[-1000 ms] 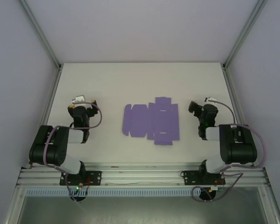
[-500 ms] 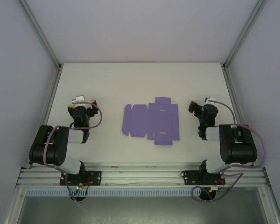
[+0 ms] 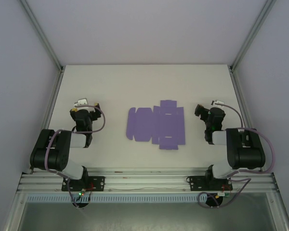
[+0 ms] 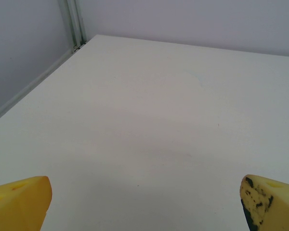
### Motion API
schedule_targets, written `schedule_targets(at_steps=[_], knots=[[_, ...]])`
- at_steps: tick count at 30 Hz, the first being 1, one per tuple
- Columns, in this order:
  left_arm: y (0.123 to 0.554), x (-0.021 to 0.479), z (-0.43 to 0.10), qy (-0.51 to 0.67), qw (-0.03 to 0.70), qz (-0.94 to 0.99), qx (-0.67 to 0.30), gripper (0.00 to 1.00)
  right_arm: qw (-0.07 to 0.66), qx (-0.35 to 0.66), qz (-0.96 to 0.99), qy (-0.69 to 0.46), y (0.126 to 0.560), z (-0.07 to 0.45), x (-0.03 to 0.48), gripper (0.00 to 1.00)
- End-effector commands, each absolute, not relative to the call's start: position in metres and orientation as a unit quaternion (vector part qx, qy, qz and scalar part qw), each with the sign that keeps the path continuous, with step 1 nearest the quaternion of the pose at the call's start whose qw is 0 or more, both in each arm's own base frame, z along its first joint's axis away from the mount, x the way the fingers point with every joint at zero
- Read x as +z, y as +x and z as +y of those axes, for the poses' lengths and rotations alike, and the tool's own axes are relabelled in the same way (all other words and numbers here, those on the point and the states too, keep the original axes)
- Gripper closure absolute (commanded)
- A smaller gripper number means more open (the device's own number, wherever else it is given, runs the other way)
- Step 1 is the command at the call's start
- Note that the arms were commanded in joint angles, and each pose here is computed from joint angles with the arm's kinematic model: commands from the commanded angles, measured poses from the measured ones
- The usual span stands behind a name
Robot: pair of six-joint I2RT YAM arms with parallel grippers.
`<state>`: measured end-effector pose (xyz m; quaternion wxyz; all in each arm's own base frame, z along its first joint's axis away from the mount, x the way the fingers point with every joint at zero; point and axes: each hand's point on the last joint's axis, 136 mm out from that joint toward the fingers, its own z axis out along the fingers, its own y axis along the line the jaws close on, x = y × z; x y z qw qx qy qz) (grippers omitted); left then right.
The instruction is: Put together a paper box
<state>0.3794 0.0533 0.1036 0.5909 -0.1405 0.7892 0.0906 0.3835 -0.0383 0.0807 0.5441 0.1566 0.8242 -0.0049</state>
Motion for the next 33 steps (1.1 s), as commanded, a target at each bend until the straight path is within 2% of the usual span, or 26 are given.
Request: schedule_targets(at_steps=[1, 4, 7, 10, 13, 16, 21, 26, 33], knots=[[0.381, 0.130, 0.060, -0.146, 0.591, 0.786, 0.104, 0.00, 0.562, -0.011, 0.810, 0.167, 0.392, -0.043, 0.113, 0.00], [0.377, 0.159, 0.055, -0.152, 0.593, 0.786, 0.083, 0.00, 0.545, -0.010, 0.821, 0.167, 0.392, -0.040, 0.137, 0.01], [0.376, 0.174, 0.040, -0.162, 0.567, 0.807, 0.027, 0.00, 0.530, 0.008, 0.829, 0.179, 0.389, -0.027, 0.164, 0.07], [0.375, 0.173, 0.016, -0.185, 0.524, 0.830, -0.054, 0.00, 0.489, 0.060, 0.849, 0.191, 0.384, 0.008, 0.175, 0.20], [0.375, 0.161, -0.027, -0.172, 0.481, 0.845, -0.156, 0.00, 0.423, 0.149, 0.880, 0.156, 0.375, 0.067, 0.168, 0.31], [0.373, 0.143, -0.069, -0.149, 0.428, 0.863, -0.222, 0.00, 0.354, 0.193, 0.908, 0.118, 0.362, 0.118, 0.148, 0.40], [0.369, 0.115, -0.116, -0.108, 0.349, 0.892, -0.265, 0.00, 0.238, 0.210, 0.938, 0.140, 0.346, 0.141, 0.095, 0.53], [0.365, 0.087, -0.149, -0.084, 0.282, 0.903, -0.313, 0.00, 0.195, 0.162, 0.956, 0.147, 0.341, 0.132, 0.051, 0.57], [0.356, 0.065, -0.191, -0.046, 0.207, 0.904, -0.372, 0.00, 0.165, 0.142, 0.963, 0.158, 0.340, 0.129, 0.015, 0.61]])
